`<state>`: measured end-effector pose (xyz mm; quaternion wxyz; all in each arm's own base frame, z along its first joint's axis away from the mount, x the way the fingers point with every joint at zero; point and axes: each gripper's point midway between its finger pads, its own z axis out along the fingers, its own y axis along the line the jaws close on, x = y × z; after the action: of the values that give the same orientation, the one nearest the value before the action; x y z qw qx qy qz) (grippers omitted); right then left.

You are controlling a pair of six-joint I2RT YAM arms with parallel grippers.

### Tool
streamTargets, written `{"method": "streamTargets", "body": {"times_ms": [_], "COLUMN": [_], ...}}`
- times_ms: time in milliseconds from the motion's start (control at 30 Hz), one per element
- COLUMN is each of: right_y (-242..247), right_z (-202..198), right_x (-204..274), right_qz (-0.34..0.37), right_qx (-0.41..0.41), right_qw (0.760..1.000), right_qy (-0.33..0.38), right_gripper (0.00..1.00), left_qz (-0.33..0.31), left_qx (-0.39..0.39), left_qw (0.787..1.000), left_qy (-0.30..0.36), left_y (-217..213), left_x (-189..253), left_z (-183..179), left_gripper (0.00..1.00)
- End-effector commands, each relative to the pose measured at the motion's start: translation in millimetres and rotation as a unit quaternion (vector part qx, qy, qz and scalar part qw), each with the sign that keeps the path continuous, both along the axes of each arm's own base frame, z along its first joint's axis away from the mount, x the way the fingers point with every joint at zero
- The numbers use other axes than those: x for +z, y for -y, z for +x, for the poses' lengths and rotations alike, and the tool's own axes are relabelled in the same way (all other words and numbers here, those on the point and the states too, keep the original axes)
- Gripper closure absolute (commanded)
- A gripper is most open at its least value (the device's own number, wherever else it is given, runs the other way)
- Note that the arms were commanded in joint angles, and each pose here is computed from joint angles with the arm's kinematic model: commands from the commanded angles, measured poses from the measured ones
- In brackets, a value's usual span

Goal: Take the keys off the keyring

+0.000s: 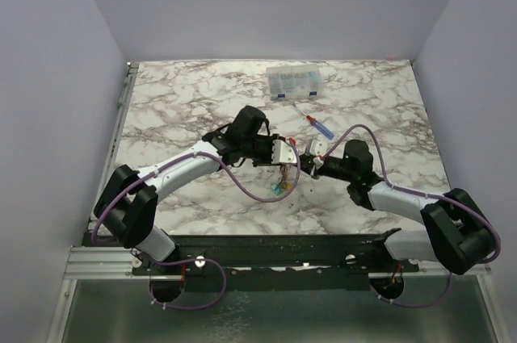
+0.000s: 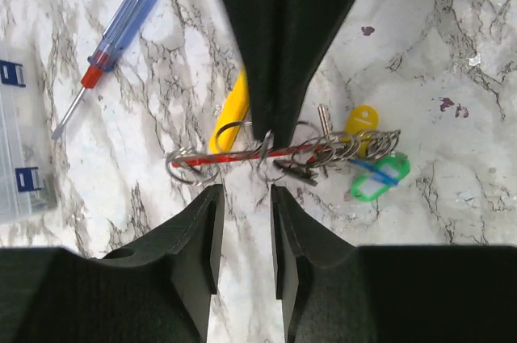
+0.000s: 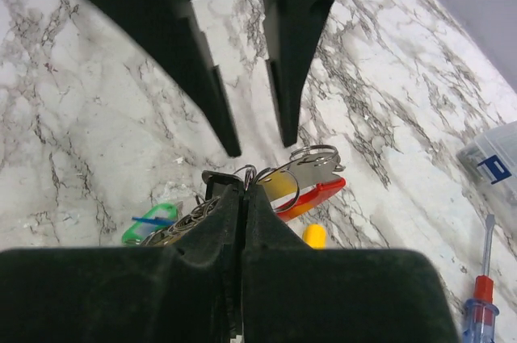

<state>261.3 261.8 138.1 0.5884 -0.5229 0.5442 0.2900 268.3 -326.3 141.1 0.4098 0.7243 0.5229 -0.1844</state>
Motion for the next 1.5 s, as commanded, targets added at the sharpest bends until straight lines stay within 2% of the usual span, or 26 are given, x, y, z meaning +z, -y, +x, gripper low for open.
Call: {"method": "streamTargets", "body": {"times_ms": [0, 233, 700, 733, 867, 933, 1033, 1233, 1467], "right_y": [-2, -7, -10, -10, -13, -12, -11, -5, -4], "right_z": [-2, 2, -2, -2, 0, 3, 8, 4, 8], "right_x": [3, 6, 11, 11, 7, 3, -4, -10, -8], "right_qz": [0.029, 0.047, 0.067, 0.068, 0.059, 0.041, 0.001, -0.039, -0.049], "right_qx": [0.002, 0.007, 0.020, 0.021, 0.026, 0.024, 0.016, 0.010, 0.001], "right_qw": [0.999, 0.998, 0.996, 0.996, 0.997, 0.998, 1.000, 0.998, 0.997], "right_qy": [0.029, 0.039, 0.061, 0.060, 0.051, 0.041, 0.006, -0.043, -0.056], "right_gripper": [0.99, 0.99, 0.99, 0.99, 0.99, 0.99, 0.89, 0.79, 0.79], "left_qz": [-0.058, -0.079, -0.071, -0.073, -0.075, -0.073, -0.050, 0.001, 0.034], "left_qx": [-0.024, -0.040, -0.040, -0.038, -0.032, -0.026, -0.011, -0.020, -0.051], "left_qw": [0.996, 0.993, 0.993, 0.993, 0.994, 0.995, 0.999, 0.999, 0.996], "left_qy": [-0.059, -0.075, -0.082, -0.081, -0.076, -0.061, -0.015, 0.042, 0.068], "left_y": [5, 11, 10, 11, 13, 12, 10, 6, 9], "left_x": [9, 13, -9, -9, -5, -1, 2, 1, -2], "left_z": [-4, -11, -11, -9, -5, -1, 9, 15, 4], "left_gripper": [0.66, 0.76, 0.79, 0.80, 1.00, 1.00, 1.00, 1.00, 1.00]}}
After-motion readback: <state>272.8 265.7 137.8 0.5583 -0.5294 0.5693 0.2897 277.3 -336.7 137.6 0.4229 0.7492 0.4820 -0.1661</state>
